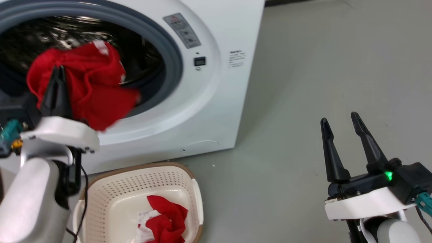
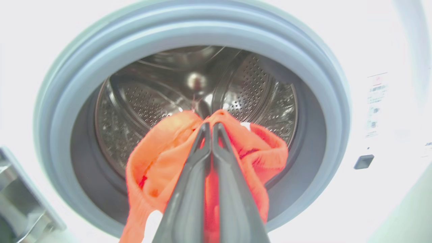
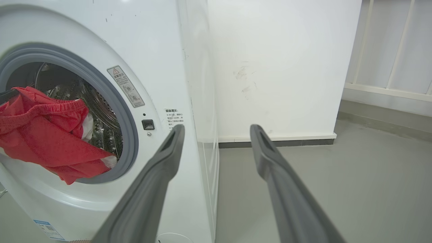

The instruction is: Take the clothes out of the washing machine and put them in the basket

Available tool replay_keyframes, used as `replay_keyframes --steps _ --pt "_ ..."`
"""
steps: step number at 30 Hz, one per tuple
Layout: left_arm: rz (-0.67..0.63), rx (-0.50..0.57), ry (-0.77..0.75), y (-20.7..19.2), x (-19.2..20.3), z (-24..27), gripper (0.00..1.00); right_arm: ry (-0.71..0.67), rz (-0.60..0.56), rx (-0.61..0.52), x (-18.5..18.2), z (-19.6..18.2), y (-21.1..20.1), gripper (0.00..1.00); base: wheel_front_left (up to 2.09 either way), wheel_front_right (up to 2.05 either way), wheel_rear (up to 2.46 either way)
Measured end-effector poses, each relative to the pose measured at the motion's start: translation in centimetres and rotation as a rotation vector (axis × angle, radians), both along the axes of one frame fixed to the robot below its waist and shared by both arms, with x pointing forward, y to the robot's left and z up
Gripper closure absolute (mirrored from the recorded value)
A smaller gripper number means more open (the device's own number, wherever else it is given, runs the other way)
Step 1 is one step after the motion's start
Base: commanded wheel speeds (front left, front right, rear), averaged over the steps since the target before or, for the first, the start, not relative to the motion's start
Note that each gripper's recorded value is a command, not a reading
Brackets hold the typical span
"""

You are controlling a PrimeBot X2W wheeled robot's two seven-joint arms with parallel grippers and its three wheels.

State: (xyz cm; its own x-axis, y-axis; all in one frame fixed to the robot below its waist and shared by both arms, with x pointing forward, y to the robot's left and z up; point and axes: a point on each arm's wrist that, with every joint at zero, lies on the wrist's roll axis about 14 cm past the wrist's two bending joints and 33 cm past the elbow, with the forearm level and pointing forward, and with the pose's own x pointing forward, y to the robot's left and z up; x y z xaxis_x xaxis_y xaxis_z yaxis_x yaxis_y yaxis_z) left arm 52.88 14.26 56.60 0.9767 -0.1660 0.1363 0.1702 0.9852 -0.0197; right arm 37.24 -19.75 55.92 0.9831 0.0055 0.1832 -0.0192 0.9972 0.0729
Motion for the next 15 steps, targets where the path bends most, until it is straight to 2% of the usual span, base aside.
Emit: replay_keyframes --steps 10,15 --pt "0.043 -0.003 -0.051 1.9 -7.1 3.0 1.0 -0.016 0.079 0.009 -0.2 0.9 2.5 0.0 0.0 0.0 0.0" --pt "0.094 -0.022 0.037 3.1 -9.8 0.5 1.0 -0.02 0.121 0.013 0.3 1.1 3.8 0.0 0.0 0.0 0.0"
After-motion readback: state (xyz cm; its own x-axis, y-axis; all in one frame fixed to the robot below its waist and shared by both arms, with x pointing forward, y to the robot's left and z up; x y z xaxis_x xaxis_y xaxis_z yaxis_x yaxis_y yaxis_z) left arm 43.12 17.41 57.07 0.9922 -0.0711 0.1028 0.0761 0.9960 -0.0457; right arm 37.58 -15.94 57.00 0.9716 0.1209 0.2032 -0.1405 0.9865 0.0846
